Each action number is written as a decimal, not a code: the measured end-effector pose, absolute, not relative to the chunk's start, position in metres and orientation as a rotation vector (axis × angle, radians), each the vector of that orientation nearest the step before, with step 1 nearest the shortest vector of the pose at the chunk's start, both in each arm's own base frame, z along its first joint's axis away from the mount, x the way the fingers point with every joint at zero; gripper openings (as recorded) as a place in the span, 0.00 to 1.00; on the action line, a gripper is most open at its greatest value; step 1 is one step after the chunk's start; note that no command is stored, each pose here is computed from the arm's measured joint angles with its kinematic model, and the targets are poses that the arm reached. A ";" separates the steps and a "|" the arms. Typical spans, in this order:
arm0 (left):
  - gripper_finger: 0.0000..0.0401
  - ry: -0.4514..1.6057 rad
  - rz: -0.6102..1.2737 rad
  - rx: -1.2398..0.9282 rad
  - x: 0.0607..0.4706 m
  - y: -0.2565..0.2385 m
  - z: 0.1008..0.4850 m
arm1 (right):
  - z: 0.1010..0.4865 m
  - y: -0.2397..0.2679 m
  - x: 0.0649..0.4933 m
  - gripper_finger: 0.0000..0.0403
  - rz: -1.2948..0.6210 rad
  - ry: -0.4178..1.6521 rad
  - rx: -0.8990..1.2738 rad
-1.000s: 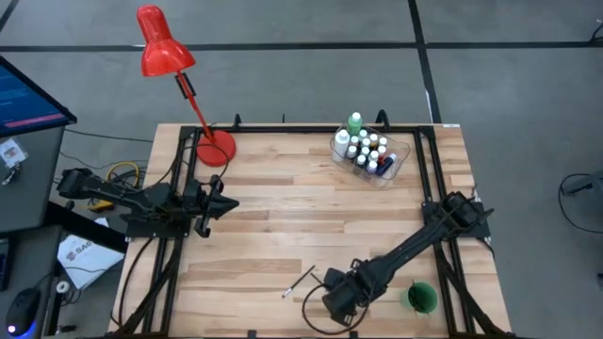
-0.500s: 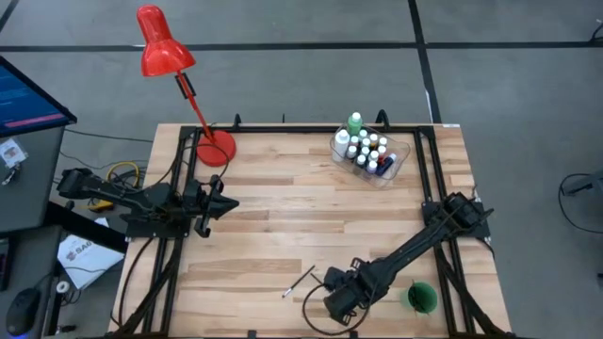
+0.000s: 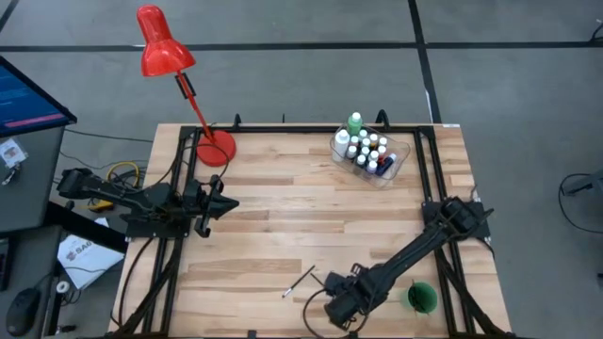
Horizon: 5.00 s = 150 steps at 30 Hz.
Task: Pick & Place Paint Supplies
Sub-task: Put the white paint brush into the green cup
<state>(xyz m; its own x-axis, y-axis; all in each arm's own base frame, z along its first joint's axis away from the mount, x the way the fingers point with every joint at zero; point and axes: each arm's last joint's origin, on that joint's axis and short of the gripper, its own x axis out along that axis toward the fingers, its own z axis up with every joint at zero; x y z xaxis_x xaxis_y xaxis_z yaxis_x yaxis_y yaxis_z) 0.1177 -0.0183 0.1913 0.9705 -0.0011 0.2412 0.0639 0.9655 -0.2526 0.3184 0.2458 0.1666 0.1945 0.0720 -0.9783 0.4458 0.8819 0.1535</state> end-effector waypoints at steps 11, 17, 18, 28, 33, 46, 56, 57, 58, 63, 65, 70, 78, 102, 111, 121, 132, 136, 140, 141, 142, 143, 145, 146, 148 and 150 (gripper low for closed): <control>0.00 -0.233 -0.033 -0.260 0.119 -0.018 0.190 | 0.138 0.253 0.325 0.41 -0.243 1.431 0.461; 0.00 -0.227 -0.040 -0.259 0.120 -0.019 0.190 | 0.136 0.255 0.324 0.39 -0.250 1.443 0.449; 0.00 -0.227 -0.039 -0.258 0.120 -0.019 0.190 | 0.136 0.255 0.324 0.38 -0.250 1.441 0.446; 0.00 -0.230 -0.040 -0.259 0.120 -0.019 0.190 | 0.134 0.253 0.322 0.19 -0.274 1.452 0.432; 0.00 -0.230 -0.040 -0.259 0.120 -0.019 0.190 | 0.133 0.252 0.321 0.03 -0.283 1.459 0.419; 0.00 -0.232 -0.040 -0.259 0.120 -0.019 0.190 | 0.158 0.240 0.306 0.00 -0.316 1.510 0.320; 0.00 -0.233 -0.040 -0.260 0.120 -0.019 0.190 | 0.249 0.200 0.268 0.00 -0.333 1.535 0.326; 0.00 -0.233 -0.040 -0.260 0.120 -0.019 0.190 | 0.258 0.195 0.264 0.00 -0.331 1.533 0.336; 0.00 -0.233 -0.040 -0.260 0.120 -0.019 0.190 | 0.268 0.190 0.259 0.00 -0.329 1.525 0.349; 0.00 -0.233 -0.040 -0.260 0.120 -0.019 0.190 | 0.307 0.167 0.233 0.00 -0.325 1.505 0.430; 0.00 -0.233 -0.040 -0.260 0.120 -0.019 0.190 | 0.319 0.160 0.222 0.00 -0.313 1.517 0.483; 0.00 -0.233 -0.040 -0.260 0.120 -0.019 0.190 | 0.342 0.147 0.196 0.00 -0.278 1.602 0.613; 0.00 -0.233 -0.040 -0.260 0.120 -0.019 0.190 | 0.364 0.136 0.167 0.00 -0.146 1.820 0.823; 0.00 -0.233 -0.040 -0.260 0.120 -0.019 0.190 | 0.376 0.147 0.139 0.00 -0.193 1.966 0.976; 0.00 -0.237 -0.040 -0.260 0.120 -0.019 0.191 | 0.346 0.174 0.174 0.00 -0.188 2.020 0.873; 0.00 -0.237 -0.040 -0.260 0.120 -0.019 0.191 | 0.311 0.185 0.202 0.00 -0.233 2.110 0.746; 0.00 -0.237 -0.040 -0.260 0.120 -0.019 0.191 | 0.312 0.183 0.203 0.19 -0.216 2.100 0.744; 0.00 -0.238 -0.040 -0.261 0.120 -0.019 0.191 | 0.314 0.184 0.207 0.30 -0.122 2.073 0.737; 0.00 -0.238 -0.040 -0.261 0.120 -0.019 0.191 | 0.330 0.184 0.220 0.38 0.066 1.970 0.782; 0.00 -0.239 -0.041 -0.261 0.120 -0.019 0.191 | 0.335 0.184 0.226 0.39 0.114 1.926 0.800; 0.00 -0.239 -0.041 -0.261 0.120 -0.019 0.191 | 0.340 0.183 0.231 0.41 0.157 1.879 0.818; 0.00 -0.239 -0.041 -0.261 0.120 -0.019 0.191 | 0.346 0.181 0.237 0.41 0.199 1.825 0.838; 0.00 -0.240 -0.040 -0.261 0.120 -0.019 0.191 | 0.357 0.178 0.250 0.42 0.283 1.696 0.866; 0.00 -0.239 -0.040 -0.261 0.120 -0.019 0.191 | 0.362 0.176 0.257 0.43 0.327 1.614 0.859; 0.00 -0.240 -0.040 -0.261 0.119 -0.019 0.191 | 0.372 0.171 0.271 0.42 0.404 1.434 0.817; 0.00 -0.240 -0.040 -0.261 0.119 -0.019 0.191 | 0.378 0.165 0.286 0.42 0.458 1.252 0.756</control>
